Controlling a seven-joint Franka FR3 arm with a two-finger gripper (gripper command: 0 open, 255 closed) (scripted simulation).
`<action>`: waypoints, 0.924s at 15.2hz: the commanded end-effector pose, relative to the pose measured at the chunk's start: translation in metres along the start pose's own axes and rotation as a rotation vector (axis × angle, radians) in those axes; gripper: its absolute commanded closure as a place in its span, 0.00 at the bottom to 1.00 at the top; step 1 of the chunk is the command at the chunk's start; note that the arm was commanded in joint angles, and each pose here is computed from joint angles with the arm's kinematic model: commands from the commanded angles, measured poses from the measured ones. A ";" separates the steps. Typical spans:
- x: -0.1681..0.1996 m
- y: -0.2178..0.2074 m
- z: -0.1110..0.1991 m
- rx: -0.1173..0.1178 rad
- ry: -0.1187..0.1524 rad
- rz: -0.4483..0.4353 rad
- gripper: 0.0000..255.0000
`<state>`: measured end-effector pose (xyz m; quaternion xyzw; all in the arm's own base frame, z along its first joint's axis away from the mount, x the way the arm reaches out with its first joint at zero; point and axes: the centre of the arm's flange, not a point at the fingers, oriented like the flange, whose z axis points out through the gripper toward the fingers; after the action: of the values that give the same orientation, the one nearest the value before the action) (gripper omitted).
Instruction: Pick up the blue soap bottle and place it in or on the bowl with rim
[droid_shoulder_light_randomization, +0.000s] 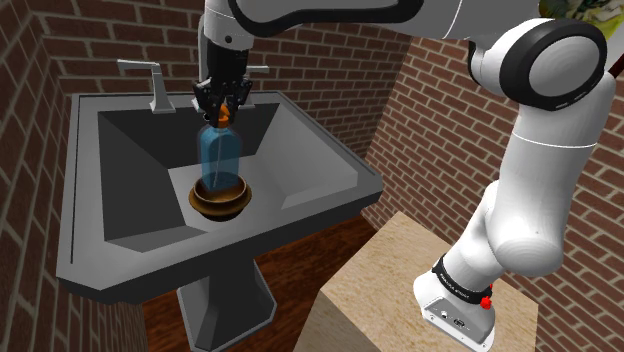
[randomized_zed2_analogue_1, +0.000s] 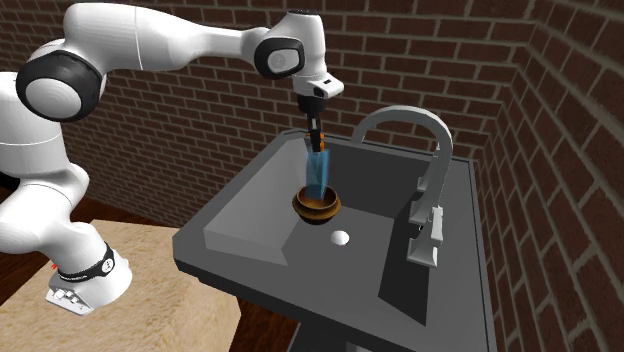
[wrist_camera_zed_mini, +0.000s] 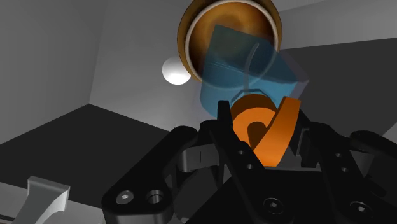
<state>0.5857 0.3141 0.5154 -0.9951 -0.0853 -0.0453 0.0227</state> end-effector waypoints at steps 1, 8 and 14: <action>0.000 0.000 0.000 0.000 0.001 0.000 1.00; 0.000 0.000 0.000 0.000 0.001 0.000 0.00; 0.000 0.000 -0.050 0.000 0.001 0.000 0.00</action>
<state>0.5838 0.3147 0.5537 -0.9950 -0.0853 -0.0463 0.0232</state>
